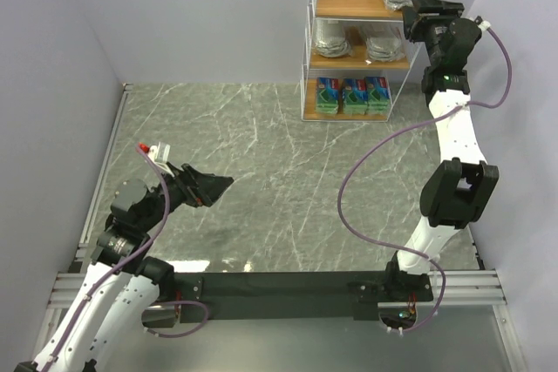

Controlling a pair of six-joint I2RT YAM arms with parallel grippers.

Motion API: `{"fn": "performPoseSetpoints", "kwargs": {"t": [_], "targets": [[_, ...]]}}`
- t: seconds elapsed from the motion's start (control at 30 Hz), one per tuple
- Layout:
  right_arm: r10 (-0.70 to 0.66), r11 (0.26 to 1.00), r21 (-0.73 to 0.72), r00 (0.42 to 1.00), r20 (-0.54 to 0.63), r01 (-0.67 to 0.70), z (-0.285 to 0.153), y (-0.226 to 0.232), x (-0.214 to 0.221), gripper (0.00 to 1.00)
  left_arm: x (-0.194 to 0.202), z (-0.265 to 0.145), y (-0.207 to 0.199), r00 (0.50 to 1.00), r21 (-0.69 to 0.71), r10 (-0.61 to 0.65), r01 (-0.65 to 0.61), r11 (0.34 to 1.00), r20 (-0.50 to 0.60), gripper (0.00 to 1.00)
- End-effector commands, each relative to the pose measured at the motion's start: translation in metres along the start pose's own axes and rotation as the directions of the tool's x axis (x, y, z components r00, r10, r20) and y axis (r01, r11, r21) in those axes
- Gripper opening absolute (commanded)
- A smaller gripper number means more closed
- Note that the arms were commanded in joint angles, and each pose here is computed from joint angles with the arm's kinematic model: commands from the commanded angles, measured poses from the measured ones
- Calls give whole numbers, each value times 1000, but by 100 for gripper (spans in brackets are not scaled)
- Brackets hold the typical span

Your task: Place and organize the cleaning sponges onto the shelf

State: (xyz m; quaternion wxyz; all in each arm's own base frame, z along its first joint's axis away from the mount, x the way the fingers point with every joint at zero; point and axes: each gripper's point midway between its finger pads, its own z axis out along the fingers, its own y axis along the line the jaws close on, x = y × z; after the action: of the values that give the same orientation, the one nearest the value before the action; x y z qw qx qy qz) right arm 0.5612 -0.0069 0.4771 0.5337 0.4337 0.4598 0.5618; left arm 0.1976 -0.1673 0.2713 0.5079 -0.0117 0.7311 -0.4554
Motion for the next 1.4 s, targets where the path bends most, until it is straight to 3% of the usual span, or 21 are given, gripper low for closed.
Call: {"fn": "performPoseSetpoints", "kwargs": {"t": [0.0,0.1,0.2,0.27,0.4,0.43,0.5,0.53,0.7,0.83,0.97,1.07,1.17,1.37], "targets": [[-16,999,-43,1000,23,17,-2,20,-5,61,-15,-6,-17,998,42,35,-37,998,44,98],[-17,998,-68,1000,9,18,-2,24,-2,72,-15,-7,-17,998,38,36,-37,999,44,98],[-30,994,-108,1000,-2,29,-6,34,2,90,-15,-8,-16,998,34,35,-37,999,45,98],[-37,991,-127,999,-14,35,-12,38,6,93,-14,-8,-16,998,34,34,-35,999,45,98],[-54,984,-169,998,-21,50,-41,46,12,94,-15,-8,-17,998,39,31,-33,999,50,98],[-72,975,-214,997,-21,66,-59,65,17,95,-15,-8,-17,998,39,31,-33,999,48,98],[-100,978,-188,994,-49,89,-76,45,26,95,-16,-7,-18,998,43,31,-33,999,50,98],[-127,964,-244,990,-62,109,-95,63,35,96,-17,-7,-18,998,44,31,-34,998,51,98],[-285,939,-254,940,-187,234,-145,20,73,100,-21,-4,-20,998,47,24,-27,999,58,99],[-407,900,-301,851,-331,314,-194,-13,110,100,-30,1,-13,995,3,2,-2,1000,98,99],[-462,886,-235,783,-417,399,-234,-84,123,100,-33,9,-10,995,-15,-35,36,999,98,99],[-486,874,-238,732,-478,424,-266,-112,134,100,-33,17,-9,996,-8,-34,35,999,88,99],[-518,853,-248,693,-501,458,-297,-128,140,100,-36,23,-10,995,7,-25,24,1000,93,99],[-584,810,-264,676,-450,524,-347,-132,141,100,-41,36,-16,995,55,-21,15,998,93,99]]}}
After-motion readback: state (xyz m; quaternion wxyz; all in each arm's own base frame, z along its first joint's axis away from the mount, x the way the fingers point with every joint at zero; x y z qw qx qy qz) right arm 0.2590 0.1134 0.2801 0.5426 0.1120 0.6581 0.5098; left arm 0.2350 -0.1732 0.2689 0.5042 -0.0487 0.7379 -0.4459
